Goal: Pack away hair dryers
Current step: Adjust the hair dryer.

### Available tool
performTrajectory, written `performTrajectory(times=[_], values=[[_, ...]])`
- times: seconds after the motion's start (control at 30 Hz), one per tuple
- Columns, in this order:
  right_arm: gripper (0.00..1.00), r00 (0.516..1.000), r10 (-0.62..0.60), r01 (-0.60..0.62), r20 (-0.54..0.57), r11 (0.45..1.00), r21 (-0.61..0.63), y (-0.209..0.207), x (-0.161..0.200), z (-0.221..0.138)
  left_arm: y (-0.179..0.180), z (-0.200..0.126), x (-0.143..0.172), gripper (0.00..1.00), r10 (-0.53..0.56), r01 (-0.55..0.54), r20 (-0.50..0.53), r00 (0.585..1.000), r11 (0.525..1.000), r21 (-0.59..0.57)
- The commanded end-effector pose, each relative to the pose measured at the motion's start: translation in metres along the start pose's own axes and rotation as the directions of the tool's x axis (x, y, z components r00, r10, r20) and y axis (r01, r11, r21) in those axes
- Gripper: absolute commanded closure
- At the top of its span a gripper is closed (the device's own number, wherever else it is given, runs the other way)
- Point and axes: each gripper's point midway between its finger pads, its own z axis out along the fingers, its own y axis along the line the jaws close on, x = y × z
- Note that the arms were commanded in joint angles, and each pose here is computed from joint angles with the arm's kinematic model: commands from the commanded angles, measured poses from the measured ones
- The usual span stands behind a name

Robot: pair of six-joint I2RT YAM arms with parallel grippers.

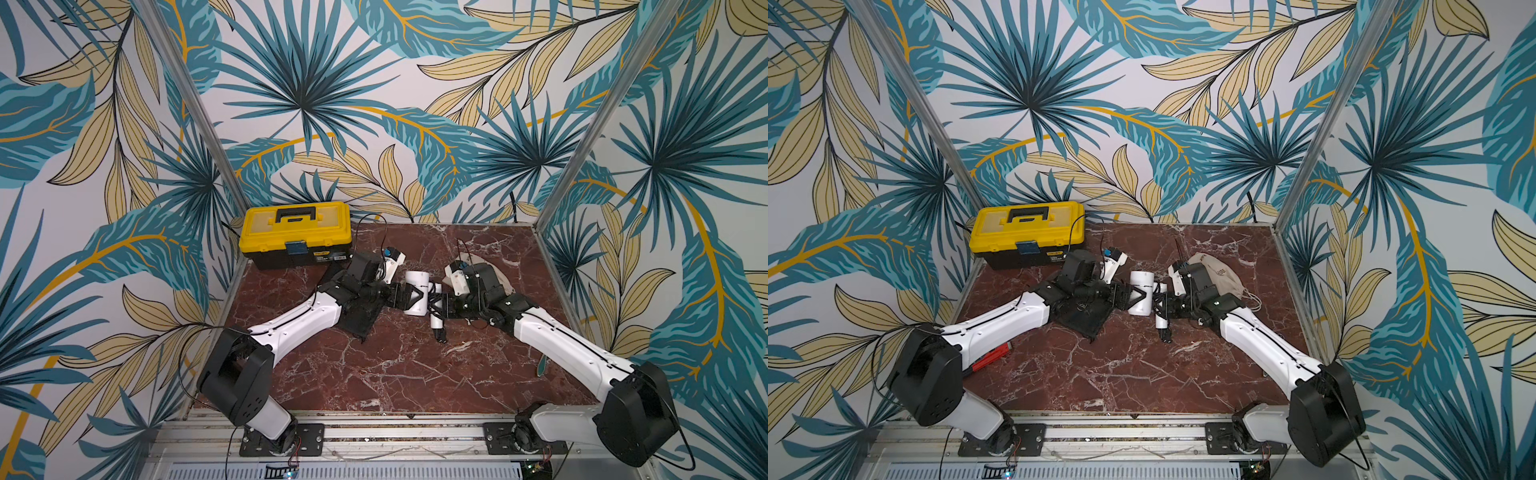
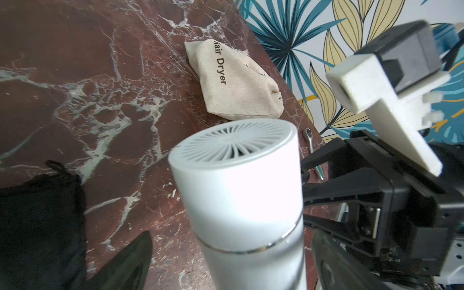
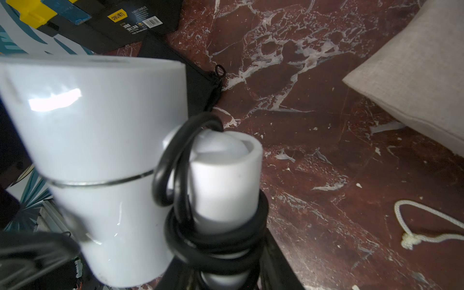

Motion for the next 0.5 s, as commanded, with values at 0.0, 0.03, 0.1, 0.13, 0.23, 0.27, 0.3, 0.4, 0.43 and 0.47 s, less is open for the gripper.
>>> performTrajectory(times=[0.0, 0.03, 0.1, 0.13, 0.23, 0.27, 0.3, 0.4, 0.43, 0.47], values=[[0.94, 0.996, -0.008, 0.018, 0.086, 0.993, -0.116, 0.027, -0.017, -0.014, -0.023, -0.004, -0.026, 0.07, 0.015, -0.02, 0.054, 0.998, 0.995, 0.093], [0.94, 0.995, -0.007, 0.019, 0.095, 0.991, -0.132, 0.03, -0.018, -0.017, -0.025, -0.004, -0.027, 0.08, 0.017, -0.023, 0.059, 0.998, 0.994, 0.104], [0.94, 0.995, -0.003, 0.019, 0.099, 0.987, -0.161, 0.035, -0.019, -0.02, -0.028, -0.005, -0.03, 0.1, 0.018, -0.026, 0.07, 0.997, 0.992, 0.121], [0.94, 0.996, 0.0, 0.016, 0.094, 0.985, -0.173, 0.038, -0.018, -0.021, -0.03, -0.005, -0.031, 0.11, 0.018, -0.027, 0.075, 0.997, 0.991, 0.127], [0.94, 0.991, -0.006, 0.036, 0.135, 0.975, -0.218, 0.048, -0.026, -0.027, -0.031, -0.004, -0.033, 0.2, 0.017, -0.027, 0.077, 0.997, 0.991, 0.135], [0.94, 0.99, -0.008, 0.039, 0.137, 0.975, -0.221, 0.048, -0.026, -0.028, -0.032, -0.004, -0.035, 0.24, 0.016, -0.027, 0.077, 0.997, 0.99, 0.139], [0.94, 0.991, -0.012, 0.042, 0.136, 0.974, -0.224, 0.049, -0.025, -0.028, -0.032, -0.003, -0.035, 0.27, 0.014, -0.025, 0.078, 0.997, 0.989, 0.143], [0.94, 0.992, -0.018, 0.049, 0.128, 0.968, -0.245, 0.054, -0.023, -0.028, -0.035, -0.002, -0.035, 0.35, 0.008, -0.02, 0.077, 0.997, 0.987, 0.161], [0.94, 0.992, -0.017, 0.048, 0.128, 0.968, -0.245, 0.053, -0.023, -0.028, -0.035, -0.002, -0.035, 0.39, 0.005, -0.017, 0.075, 0.997, 0.987, 0.162], [0.94, 0.991, -0.015, 0.047, 0.132, 0.969, -0.242, 0.053, -0.024, -0.029, -0.035, -0.002, -0.036, 0.43, 0.006, -0.018, 0.077, 0.997, 0.987, 0.162]])
